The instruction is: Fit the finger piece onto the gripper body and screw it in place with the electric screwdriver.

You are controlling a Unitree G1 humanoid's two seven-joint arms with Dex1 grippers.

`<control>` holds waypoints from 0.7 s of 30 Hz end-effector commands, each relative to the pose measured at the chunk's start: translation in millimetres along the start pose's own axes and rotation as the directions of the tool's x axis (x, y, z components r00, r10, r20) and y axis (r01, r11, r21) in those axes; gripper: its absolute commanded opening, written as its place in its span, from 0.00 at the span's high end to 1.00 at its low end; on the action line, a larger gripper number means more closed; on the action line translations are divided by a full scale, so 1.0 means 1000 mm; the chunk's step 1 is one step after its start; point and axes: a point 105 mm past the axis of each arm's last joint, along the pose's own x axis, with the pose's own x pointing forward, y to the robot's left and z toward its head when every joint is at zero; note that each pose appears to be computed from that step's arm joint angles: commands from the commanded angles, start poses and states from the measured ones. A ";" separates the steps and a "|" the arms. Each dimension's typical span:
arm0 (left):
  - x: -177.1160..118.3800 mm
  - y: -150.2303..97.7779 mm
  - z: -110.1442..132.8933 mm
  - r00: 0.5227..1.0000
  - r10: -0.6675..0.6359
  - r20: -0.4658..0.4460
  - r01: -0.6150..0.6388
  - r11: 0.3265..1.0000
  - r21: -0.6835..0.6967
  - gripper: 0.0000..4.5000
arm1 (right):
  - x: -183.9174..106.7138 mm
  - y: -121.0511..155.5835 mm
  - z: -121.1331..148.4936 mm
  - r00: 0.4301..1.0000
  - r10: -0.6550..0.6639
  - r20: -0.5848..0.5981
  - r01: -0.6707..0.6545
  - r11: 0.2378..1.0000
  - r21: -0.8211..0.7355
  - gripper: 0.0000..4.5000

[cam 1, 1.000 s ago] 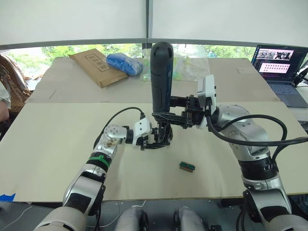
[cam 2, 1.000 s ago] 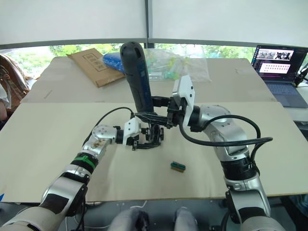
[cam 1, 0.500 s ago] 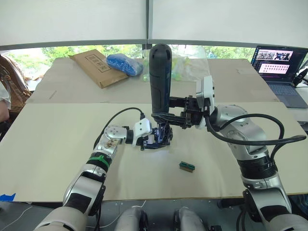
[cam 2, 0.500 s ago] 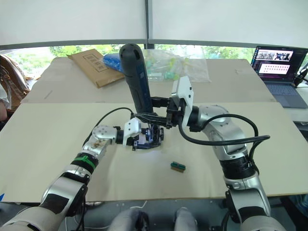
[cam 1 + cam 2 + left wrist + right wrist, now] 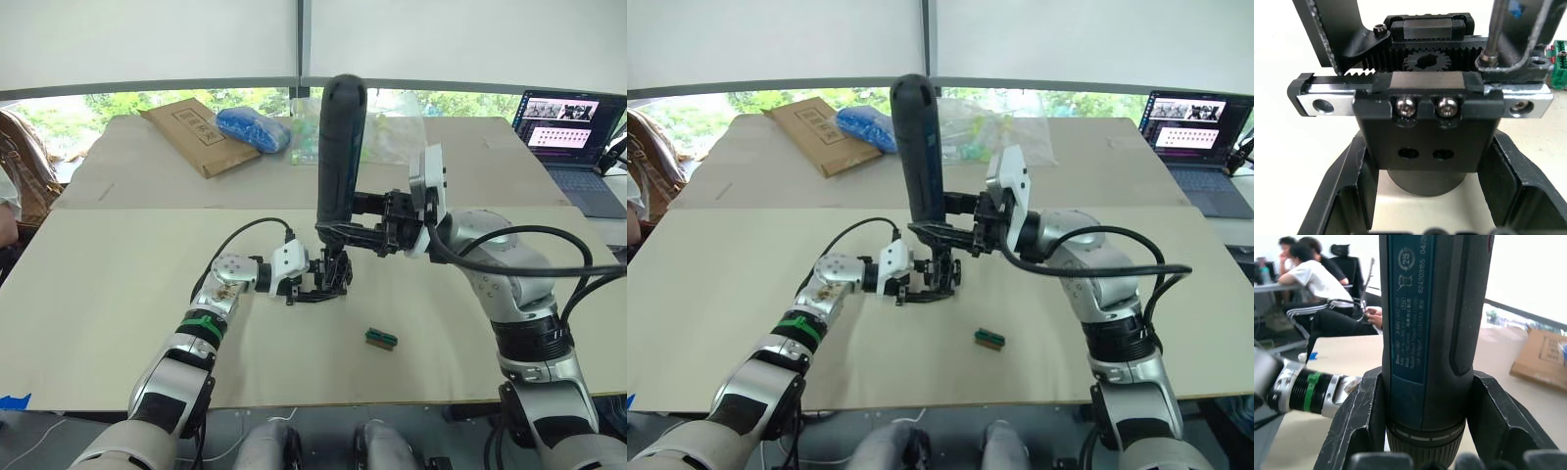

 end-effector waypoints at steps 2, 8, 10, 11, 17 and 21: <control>-0.001 0.005 0.004 1.000 0.010 -0.001 -0.010 1.000 0.022 0.49 | -0.005 0.019 0.076 0.973 0.083 0.215 -0.057 0.990 -0.125 0.57; -0.006 0.007 -0.003 0.999 0.017 -0.036 -0.017 1.000 -0.009 0.49 | -0.019 0.047 0.092 0.945 0.188 0.267 -0.196 0.981 0.004 0.57; -0.011 0.006 -0.002 0.999 0.013 -0.031 -0.014 1.000 -0.018 0.25 | -0.028 0.056 0.092 0.944 0.213 0.251 -0.231 0.972 0.044 0.57; -0.015 0.005 -0.002 1.000 -0.002 -0.027 0.002 1.000 -0.022 0.17 | -0.035 0.061 0.086 0.952 0.221 0.214 -0.239 0.969 0.063 0.57; -0.047 -0.020 0.008 0.990 -0.141 -0.031 0.140 0.990 -0.029 0.00 | -0.063 0.074 0.052 0.993 0.108 0.049 -0.112 0.991 0.076 0.57; -0.061 -0.055 0.025 0.963 -0.271 -0.008 0.270 0.962 -0.045 0.00 | -0.079 0.078 0.030 0.999 -0.051 0.004 0.051 0.998 0.039 0.57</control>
